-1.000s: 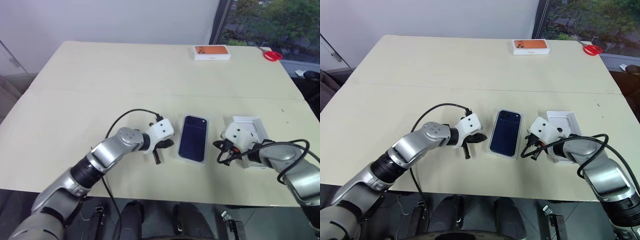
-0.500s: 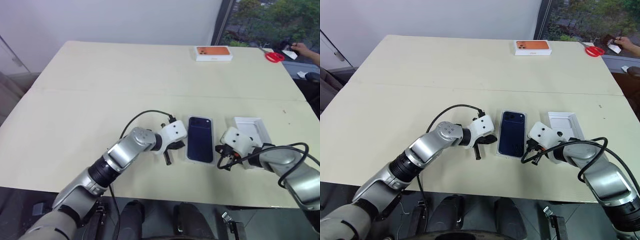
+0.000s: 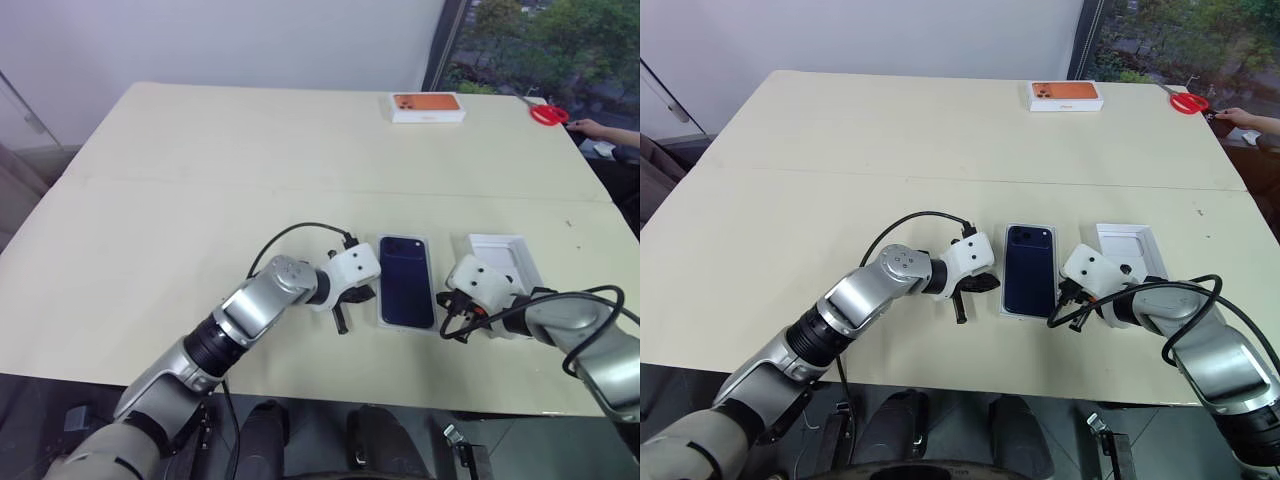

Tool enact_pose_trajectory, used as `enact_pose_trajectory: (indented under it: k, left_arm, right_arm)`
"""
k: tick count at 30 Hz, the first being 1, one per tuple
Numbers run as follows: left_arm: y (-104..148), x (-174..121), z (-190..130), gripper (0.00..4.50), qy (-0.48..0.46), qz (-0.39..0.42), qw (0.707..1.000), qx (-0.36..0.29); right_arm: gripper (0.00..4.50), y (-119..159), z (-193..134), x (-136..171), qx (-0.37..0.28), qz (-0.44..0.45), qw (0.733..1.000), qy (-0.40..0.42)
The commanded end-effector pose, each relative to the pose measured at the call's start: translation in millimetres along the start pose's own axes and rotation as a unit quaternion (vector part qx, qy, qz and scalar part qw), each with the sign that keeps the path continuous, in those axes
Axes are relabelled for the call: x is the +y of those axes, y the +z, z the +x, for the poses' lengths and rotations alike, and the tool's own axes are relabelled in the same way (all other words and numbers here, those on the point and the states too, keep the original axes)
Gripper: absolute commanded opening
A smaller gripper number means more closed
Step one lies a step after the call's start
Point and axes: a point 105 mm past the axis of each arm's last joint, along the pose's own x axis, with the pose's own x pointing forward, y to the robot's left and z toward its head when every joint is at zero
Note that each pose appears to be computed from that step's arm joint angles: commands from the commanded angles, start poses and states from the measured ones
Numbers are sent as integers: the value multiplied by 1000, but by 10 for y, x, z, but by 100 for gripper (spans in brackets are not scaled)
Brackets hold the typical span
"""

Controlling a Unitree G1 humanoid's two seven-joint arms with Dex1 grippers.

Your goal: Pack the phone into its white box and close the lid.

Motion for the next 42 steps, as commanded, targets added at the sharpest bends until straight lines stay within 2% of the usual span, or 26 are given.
enact_pose_trajectory:
  k: [1, 6, 7, 9, 12, 14, 17, 21, 25, 29, 36, 39, 42]
  left_arm:
    - [56, -135, 48, 2, -27, 2, 1000, -12]
    - [53, -112, -26, 2, -27, -15, 999, -25]
    - [48, -103, -68, 0, -26, -22, 999, -31]
    - [27, -83, -168, 0, -24, -31, 998, -43]
    - [-27, 51, -360, 0, 3, -42, 998, -57]
    - [-23, 126, -481, 0, 18, -38, 996, -72]
    - [6, 189, -675, 0, 29, 0, 995, -94]
    - [-29, 127, -940, 0, 5, 74, 991, -109]
    - [-74, 53, -1066, 0, -23, 84, 988, -130]
    - [-121, -57, -1116, 0, -55, 91, 984, -139]
    - [-87, -105, -1095, 0, -62, 85, 982, -155]
    - [-94, -111, -1076, 0, -60, 84, 982, -156]
    - [-86, -98, -1067, 0, -56, 81, 982, -159]
  right_arm:
    - [0, 135, -87, -49, -20, -25, 999, -12]
    - [0, 199, -228, -156, -25, -23, 999, -22]
    - [25, 236, -271, -175, -29, -25, 999, -23]
    - [90, 313, -360, -214, -36, -21, 999, -27]
    - [237, 345, -468, -434, -16, -35, 995, -95]
    - [339, 322, -489, -537, -3, -3, 993, -119]
    - [339, 221, -454, -594, 18, 78, 989, -123]
    - [339, 62, -449, -618, 58, 157, 977, -133]
    - [339, 2, -452, -621, 74, 228, 962, -134]
    - [339, -98, -429, -525, 106, 260, 951, -128]
    - [339, -141, -390, -464, 105, 289, 945, -115]
    - [262, -146, -354, -469, 100, 300, 941, -118]
    - [118, -168, -329, -470, 104, 305, 939, -123]
